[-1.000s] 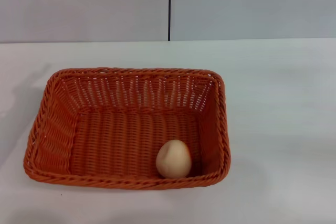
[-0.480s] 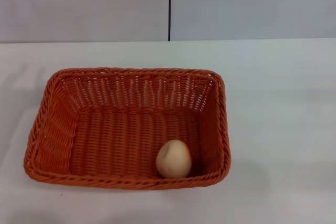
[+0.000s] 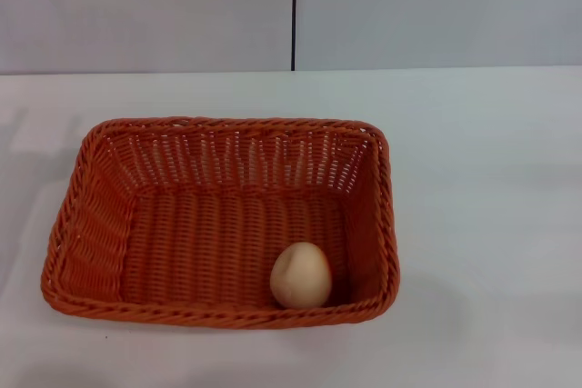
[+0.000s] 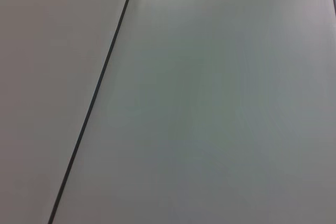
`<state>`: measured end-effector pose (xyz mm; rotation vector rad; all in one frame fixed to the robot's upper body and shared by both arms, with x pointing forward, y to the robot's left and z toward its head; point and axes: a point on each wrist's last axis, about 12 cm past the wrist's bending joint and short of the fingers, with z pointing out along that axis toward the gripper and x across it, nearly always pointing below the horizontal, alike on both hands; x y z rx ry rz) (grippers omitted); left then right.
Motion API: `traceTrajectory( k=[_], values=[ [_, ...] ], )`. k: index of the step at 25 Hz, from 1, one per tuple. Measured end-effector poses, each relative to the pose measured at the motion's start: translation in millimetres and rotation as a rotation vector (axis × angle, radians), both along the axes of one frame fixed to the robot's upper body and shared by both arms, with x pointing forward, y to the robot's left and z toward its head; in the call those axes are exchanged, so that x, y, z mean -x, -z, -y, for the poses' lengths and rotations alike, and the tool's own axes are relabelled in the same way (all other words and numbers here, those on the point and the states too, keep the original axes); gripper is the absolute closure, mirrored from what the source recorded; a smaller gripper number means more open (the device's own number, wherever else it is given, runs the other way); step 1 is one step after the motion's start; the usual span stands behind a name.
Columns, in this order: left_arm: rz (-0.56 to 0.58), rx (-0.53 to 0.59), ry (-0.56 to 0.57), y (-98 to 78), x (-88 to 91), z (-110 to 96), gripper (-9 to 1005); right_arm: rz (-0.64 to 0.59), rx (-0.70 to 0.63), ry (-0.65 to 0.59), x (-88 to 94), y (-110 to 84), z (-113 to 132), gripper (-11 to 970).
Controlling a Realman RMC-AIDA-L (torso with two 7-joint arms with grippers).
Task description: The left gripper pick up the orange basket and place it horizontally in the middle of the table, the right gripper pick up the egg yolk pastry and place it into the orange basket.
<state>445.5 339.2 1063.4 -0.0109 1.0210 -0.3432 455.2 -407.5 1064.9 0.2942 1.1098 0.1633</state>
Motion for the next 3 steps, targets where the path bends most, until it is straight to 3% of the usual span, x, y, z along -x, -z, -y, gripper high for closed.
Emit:
traceTrajectory(
  k=[3],
  values=[
    [0.001,0.005,-0.003,0.0,-0.3,0.4,319,-0.002,-0.003,0.006,1.6,0.8,0.6,164]
  ],
)
